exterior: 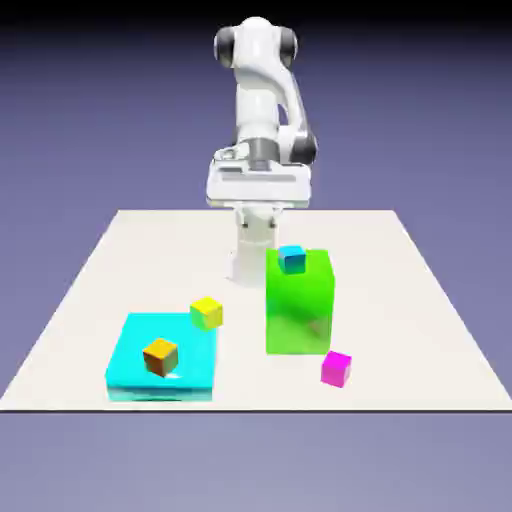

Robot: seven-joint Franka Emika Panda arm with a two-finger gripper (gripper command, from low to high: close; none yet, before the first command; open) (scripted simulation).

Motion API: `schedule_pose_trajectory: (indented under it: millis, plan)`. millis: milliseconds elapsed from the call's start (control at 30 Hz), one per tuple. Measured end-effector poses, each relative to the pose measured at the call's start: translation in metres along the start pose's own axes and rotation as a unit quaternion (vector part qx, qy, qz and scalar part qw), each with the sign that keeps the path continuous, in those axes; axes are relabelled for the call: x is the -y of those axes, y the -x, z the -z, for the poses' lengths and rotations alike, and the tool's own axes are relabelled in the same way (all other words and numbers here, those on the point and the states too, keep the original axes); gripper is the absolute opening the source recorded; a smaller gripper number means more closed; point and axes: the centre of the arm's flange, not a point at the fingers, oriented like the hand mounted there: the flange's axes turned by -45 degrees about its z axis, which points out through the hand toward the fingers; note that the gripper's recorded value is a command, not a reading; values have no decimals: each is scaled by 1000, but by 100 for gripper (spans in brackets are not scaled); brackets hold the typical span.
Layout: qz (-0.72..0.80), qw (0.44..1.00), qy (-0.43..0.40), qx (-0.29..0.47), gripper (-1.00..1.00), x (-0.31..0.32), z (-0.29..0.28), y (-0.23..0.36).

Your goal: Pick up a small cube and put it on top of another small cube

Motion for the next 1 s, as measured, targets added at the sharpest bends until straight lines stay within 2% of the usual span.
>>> schedule_pose_trajectory:
  millis: [233,433,800,967,1000]
  plan:
    - [113,982,-48,144,0,53,-74,-9]
    - [221,936,-77,261,0,108,-136,2]
    - [406,790,-81,452,0,202,-235,61]
    - [481,700,-62,524,0,242,-269,101]
    - [481,700,-62,524,0,242,-269,101]
